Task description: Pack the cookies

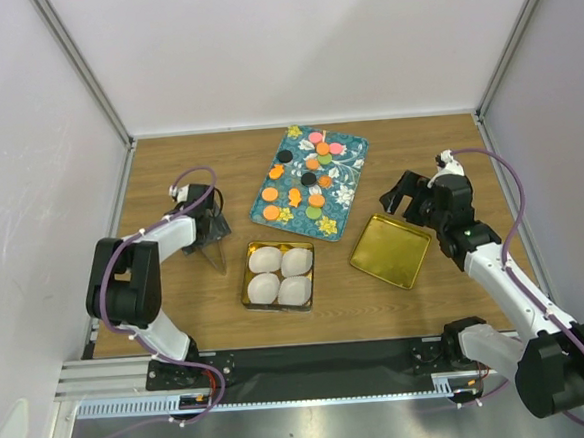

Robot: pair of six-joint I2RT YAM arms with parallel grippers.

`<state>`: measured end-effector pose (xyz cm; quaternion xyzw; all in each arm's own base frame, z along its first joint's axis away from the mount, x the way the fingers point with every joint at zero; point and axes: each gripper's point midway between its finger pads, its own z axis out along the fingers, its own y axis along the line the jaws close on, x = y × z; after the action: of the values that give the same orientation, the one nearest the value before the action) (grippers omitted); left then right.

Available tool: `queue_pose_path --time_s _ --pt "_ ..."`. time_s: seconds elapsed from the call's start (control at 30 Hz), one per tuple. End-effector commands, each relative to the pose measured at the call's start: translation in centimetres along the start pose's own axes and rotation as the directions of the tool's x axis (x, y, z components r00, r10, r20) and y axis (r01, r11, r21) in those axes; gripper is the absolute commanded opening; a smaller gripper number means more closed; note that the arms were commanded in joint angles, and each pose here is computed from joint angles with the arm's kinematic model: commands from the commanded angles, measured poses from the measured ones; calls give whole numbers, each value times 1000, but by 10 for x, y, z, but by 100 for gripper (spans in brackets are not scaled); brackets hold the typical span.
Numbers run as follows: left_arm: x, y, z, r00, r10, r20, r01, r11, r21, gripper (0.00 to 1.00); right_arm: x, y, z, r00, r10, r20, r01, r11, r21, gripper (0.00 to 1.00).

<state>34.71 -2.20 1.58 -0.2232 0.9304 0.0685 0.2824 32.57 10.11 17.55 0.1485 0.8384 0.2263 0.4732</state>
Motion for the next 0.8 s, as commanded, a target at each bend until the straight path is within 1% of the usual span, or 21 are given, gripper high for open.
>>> queue_pose_path --time_s 0.0,0.17,0.27,0.3,0.37,0.4,0.57,0.6,0.67,0.77 --pt "3 2 3 1000 -4 -11 4 1000 -5 87 -5 5 1 1000 -9 10 10 1000 -18 100" --pt "5 1 5 1000 4 -22 -4 1000 -5 81 -4 4 2 1000 -9 -1 9 1000 -17 99" --pt "4 2 1 1000 -2 -13 2 1000 4 73 -4 5 2 1000 -9 -1 9 1000 -21 100" --pt "4 2 -2 1000 -1 -15 1 1000 10 67 -3 5 2 1000 -10 -4 10 1000 -19 100" --pt "-8 -1 -13 1000 -8 13 8 1000 29 62 -4 6 1 1000 -9 -3 9 1000 -23 100" --pt "-17 -3 -27 999 -17 42 15 999 51 60 -3 5 2 1000 -10 -5 10 1000 -22 100" --pt "-63 -8 -85 986 -42 164 20 991 129 60 -3 5 2 1000 -13 -9 13 1000 -21 100" --pt "-64 -6 -93 985 -39 170 16 991 134 60 -3 6 2 1000 -12 -9 12 1000 -22 100" --pt "-76 -8 -115 976 -48 214 10 985 174 60 -3 6 2 1000 -12 -10 12 1000 -24 100" --pt "-79 -10 -138 970 -38 240 -17 975 221 59 -2 6 3 1000 -11 -15 10 1000 -26 100"
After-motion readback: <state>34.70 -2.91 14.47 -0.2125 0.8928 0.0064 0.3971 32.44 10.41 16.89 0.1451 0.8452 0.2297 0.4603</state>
